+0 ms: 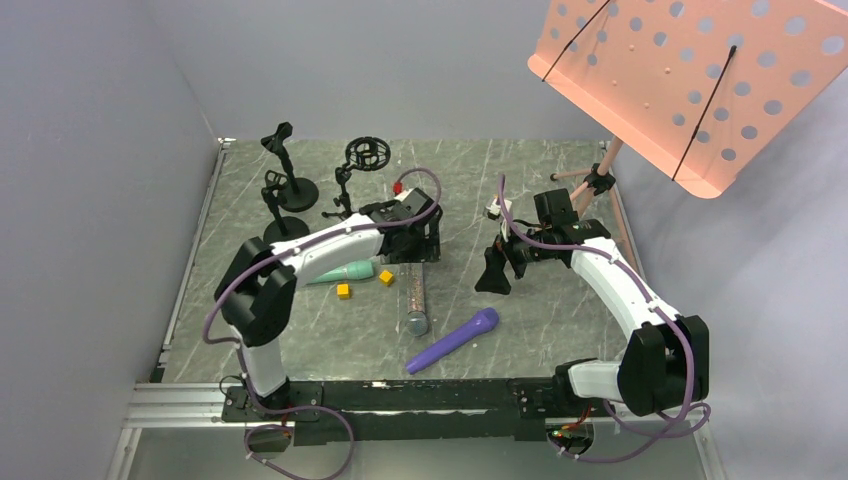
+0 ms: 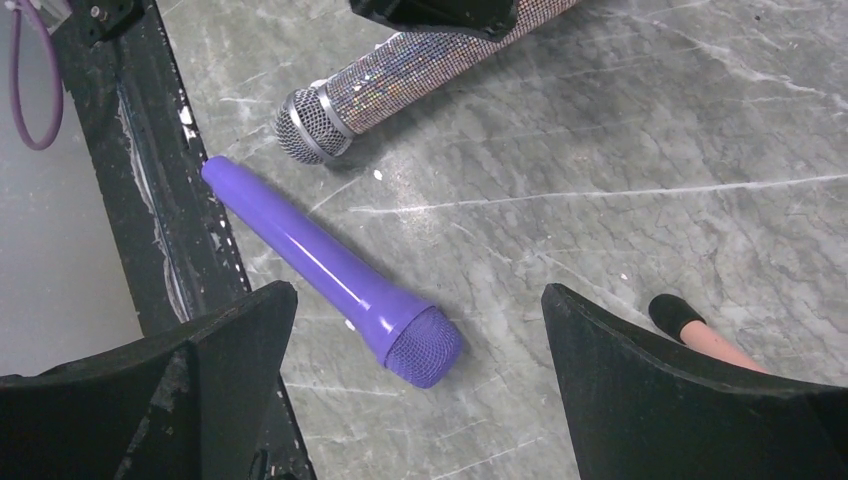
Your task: Attach the microphones to the stand
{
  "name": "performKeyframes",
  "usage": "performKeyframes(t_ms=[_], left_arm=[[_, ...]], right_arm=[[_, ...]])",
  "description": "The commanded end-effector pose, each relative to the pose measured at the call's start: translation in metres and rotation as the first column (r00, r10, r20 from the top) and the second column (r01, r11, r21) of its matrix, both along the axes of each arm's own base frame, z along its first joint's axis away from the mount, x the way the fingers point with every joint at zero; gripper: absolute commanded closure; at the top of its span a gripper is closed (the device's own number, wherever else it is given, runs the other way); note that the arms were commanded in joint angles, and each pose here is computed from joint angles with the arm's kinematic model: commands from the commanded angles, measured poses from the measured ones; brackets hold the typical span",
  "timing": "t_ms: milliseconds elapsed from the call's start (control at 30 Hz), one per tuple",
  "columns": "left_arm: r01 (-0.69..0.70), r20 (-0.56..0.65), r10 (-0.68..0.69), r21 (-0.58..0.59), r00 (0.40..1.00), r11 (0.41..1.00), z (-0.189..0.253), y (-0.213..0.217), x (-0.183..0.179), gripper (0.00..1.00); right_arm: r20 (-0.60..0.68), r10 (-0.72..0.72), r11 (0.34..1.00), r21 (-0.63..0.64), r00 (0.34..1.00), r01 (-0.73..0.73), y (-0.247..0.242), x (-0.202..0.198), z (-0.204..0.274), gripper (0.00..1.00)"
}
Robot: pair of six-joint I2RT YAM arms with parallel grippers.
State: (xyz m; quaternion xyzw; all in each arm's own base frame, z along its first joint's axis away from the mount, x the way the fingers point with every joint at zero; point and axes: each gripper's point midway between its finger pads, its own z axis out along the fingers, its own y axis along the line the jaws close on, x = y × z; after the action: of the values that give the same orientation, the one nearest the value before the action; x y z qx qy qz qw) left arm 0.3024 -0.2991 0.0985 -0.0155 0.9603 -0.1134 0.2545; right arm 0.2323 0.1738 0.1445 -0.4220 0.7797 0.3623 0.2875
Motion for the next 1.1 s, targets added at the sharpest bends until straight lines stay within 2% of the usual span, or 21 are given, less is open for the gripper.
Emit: performKeyframes(t_ms=[0, 300, 633, 767, 933, 1067], left_arm=[[0.026, -0.005, -0.026, 0.012, 1.000, 1.000, -0.002, -0.013, 0.009, 0.18], [0.009, -0.050, -0.004, 0.107, 0.999, 0.994, -0.042, -0.015, 0.023, 0.23], [-0.004, -0.107, 0.018, 0.130, 0.994, 0.992, -0.071, -0.009, 0.026, 0.31], [0.007, -0.119, 0.010, 0.140, 0.993, 0.990, -0.076, -0.010, 0.026, 0.36], [0.022, -0.130, -0.005, 0.130, 0.991, 0.991, -0.079, -0.013, 0.025, 0.54], [0.031, -0.119, -0.016, 0.121, 0.993, 0.992, -0.072, -0.015, 0.027, 0.58]], right_arm=[[0.045, -0.007, 1.000, 0.005, 0.999, 0.007, 0.002, 0.009, 0.007, 0.00], [0.035, -0.011, 1.000, 0.002, 0.999, 0.011, 0.002, 0.009, 0.004, 0.00], [0.041, -0.012, 1.000, 0.001, 0.999, 0.012, 0.002, 0.009, 0.005, 0.00], [0.041, -0.010, 1.000, 0.003, 0.999, 0.010, 0.002, 0.009, 0.006, 0.00], [0.044, -0.009, 1.000, 0.005, 0.999, 0.009, 0.002, 0.009, 0.007, 0.00], [0.044, -0.006, 1.000, 0.008, 0.999, 0.006, 0.002, 0.008, 0.008, 0.00]])
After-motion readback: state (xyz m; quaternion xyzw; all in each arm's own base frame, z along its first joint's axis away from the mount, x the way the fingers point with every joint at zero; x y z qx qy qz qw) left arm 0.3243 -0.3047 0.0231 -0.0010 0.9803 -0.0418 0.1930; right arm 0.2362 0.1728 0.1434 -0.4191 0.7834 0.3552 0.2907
